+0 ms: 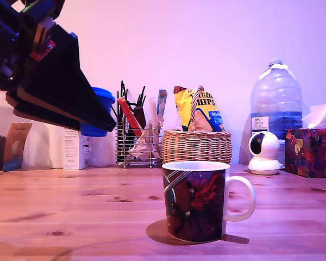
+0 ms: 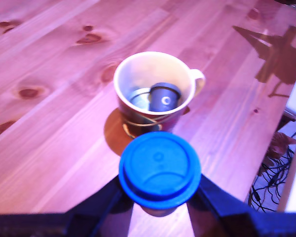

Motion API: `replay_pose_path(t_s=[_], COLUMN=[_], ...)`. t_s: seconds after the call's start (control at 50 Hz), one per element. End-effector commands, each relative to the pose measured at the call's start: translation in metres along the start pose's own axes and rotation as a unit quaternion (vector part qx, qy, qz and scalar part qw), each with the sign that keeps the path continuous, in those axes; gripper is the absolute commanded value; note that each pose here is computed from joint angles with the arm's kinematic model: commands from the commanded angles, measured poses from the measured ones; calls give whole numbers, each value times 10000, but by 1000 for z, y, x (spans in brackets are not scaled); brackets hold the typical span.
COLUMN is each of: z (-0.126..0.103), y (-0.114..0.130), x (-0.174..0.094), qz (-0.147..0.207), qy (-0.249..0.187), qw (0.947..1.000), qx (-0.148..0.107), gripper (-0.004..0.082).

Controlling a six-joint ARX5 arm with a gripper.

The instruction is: Pick up the coffee capsules from the table one by one and drop them inside the nearest coffee cup

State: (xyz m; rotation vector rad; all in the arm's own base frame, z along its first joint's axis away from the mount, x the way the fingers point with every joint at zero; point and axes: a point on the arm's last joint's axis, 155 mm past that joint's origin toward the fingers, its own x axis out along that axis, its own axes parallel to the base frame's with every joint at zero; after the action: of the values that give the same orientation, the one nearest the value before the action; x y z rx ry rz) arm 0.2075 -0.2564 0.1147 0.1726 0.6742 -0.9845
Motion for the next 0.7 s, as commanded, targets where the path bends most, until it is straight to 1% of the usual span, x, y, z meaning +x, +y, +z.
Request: replay_pose_path(t_s=[0.0, 0.24, 0.36, 0.5, 0.68], z=[-9, -7, -5, -9, -10], y=[0, 5, 6, 4, 3], x=[2, 2, 3, 11, 24], qz=[17, 143, 141, 100, 151], qy=[74, 63, 82, 298, 547], qw=[10000, 9999, 9999, 9995, 9981], qx=[29, 36, 53, 51, 227], gripper=[246, 246, 246, 246, 246])
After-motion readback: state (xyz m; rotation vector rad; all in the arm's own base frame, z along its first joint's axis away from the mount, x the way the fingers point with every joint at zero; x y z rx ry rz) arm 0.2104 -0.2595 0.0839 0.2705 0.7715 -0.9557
